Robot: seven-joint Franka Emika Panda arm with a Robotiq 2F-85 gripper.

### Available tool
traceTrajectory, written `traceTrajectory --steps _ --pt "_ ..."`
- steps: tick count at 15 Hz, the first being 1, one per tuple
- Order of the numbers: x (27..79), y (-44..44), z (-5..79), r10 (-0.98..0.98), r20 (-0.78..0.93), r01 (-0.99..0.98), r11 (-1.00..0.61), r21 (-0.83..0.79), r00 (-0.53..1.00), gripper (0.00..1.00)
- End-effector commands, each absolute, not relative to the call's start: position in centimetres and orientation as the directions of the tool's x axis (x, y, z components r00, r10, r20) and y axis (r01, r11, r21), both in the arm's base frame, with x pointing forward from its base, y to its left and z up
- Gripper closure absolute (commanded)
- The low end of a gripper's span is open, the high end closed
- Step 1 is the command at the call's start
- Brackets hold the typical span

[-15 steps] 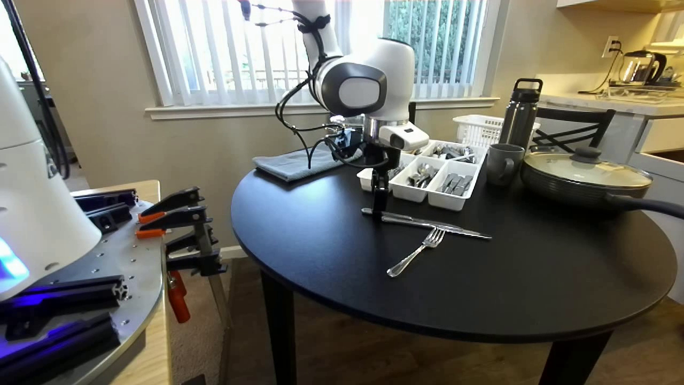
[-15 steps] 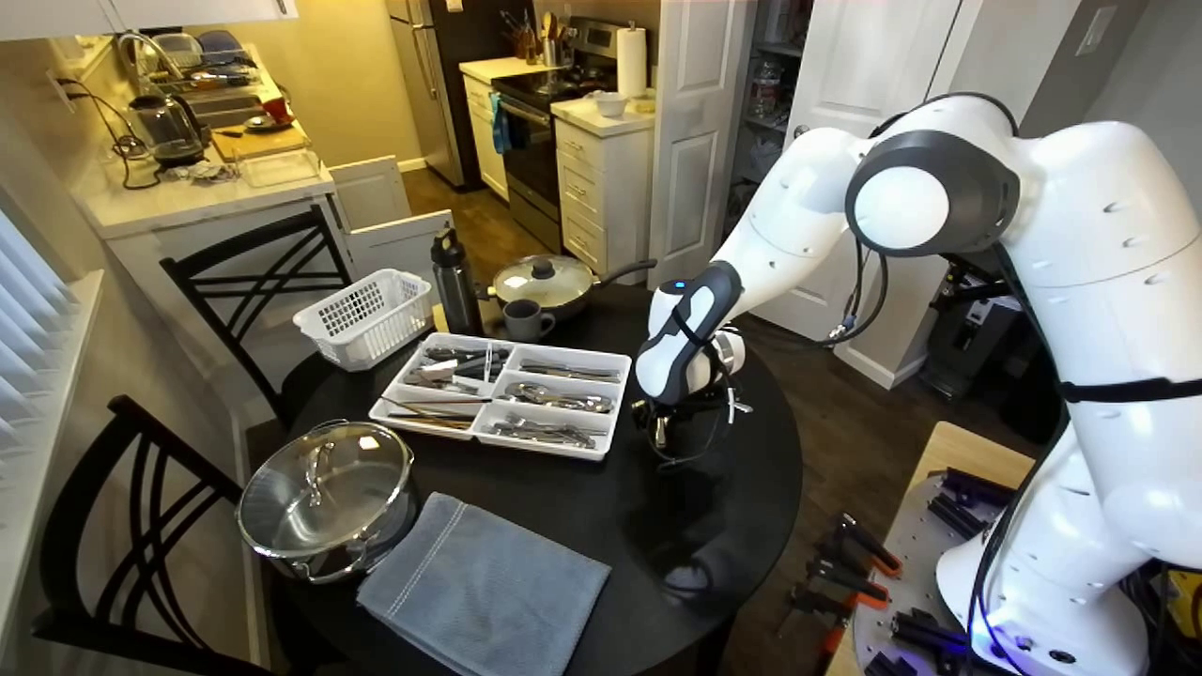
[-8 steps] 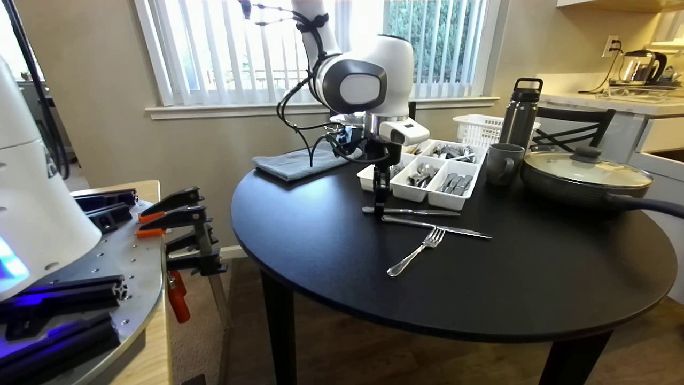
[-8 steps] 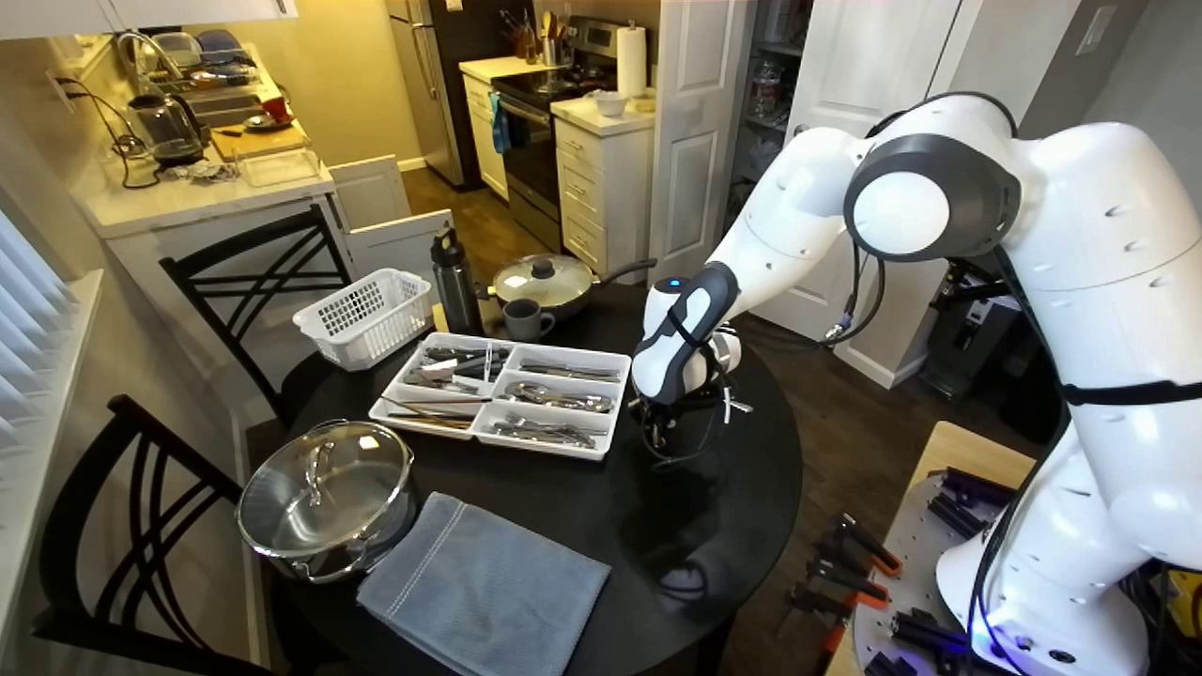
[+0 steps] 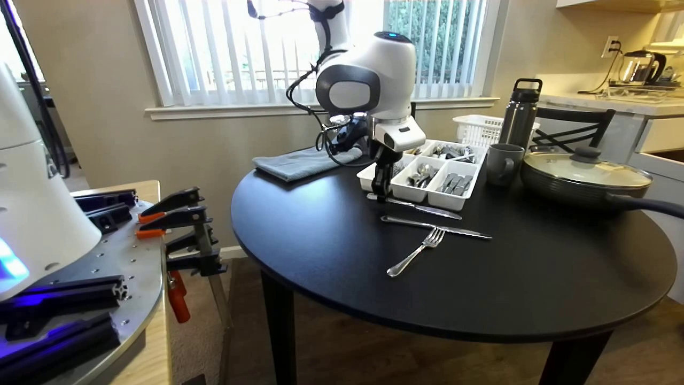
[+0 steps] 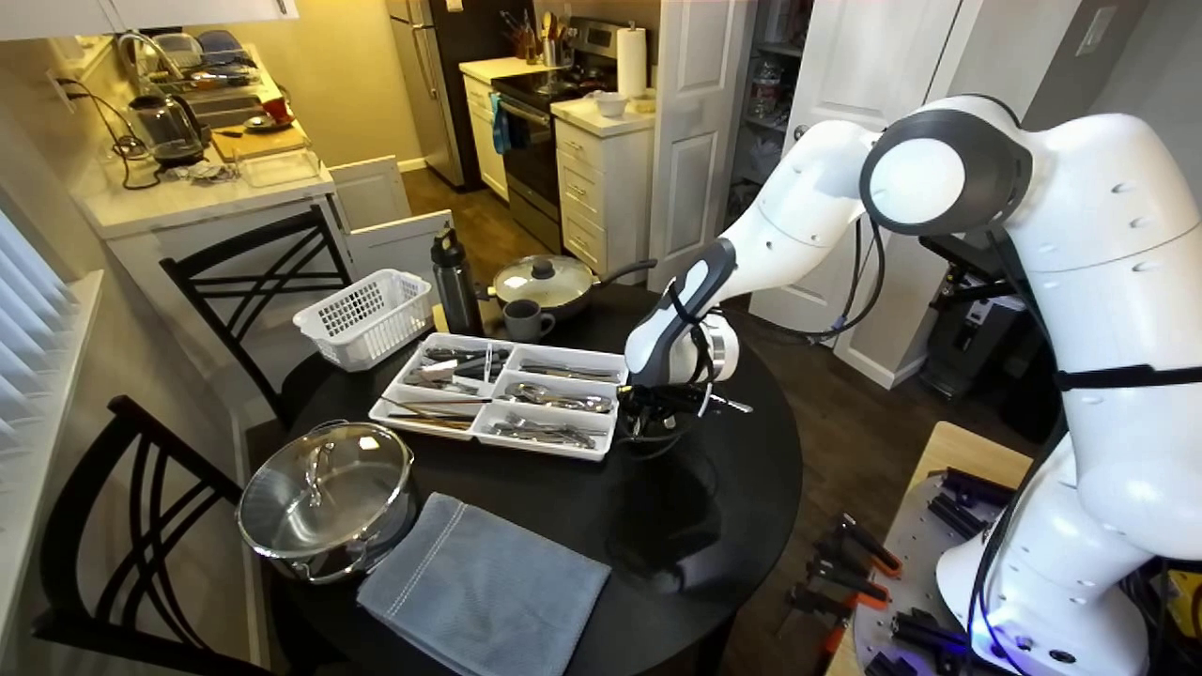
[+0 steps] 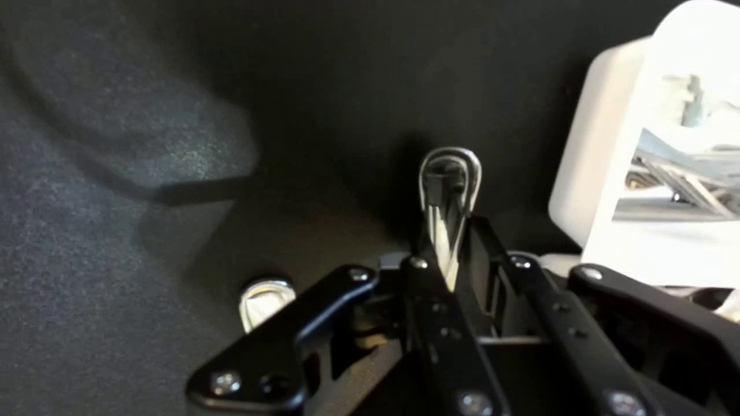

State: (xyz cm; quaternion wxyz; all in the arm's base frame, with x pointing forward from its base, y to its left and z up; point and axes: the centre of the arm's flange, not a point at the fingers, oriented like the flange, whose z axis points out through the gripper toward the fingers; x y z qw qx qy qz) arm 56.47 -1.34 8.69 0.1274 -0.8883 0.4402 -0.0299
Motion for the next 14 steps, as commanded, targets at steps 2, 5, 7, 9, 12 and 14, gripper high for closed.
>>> traceTrajectory --steps 2,5,7,9,12,14 --pt "54.4 -4.3 9.2 -0.889 -0.062 -0.863 -0.421 -0.278 0.454 0.95" --pt "54.8 -4.3 9.4 -0.871 -0.006 -0.848 -0.477 -0.232 0.492 0.95" --pt "55.0 -3.5 9.9 -0.816 0.044 -0.8 -0.574 -0.175 0.576 0.95" --pt "55.1 -2.5 11.0 -0.765 0.114 -0.759 -0.643 -0.098 0.634 0.95" --pt "55.1 -1.2 13.2 -0.701 0.215 -0.717 -0.697 -0.003 0.68 0.95" --pt "55.2 -0.4 15.4 -0.67 0.286 -0.71 -0.702 0.056 0.685 0.95"
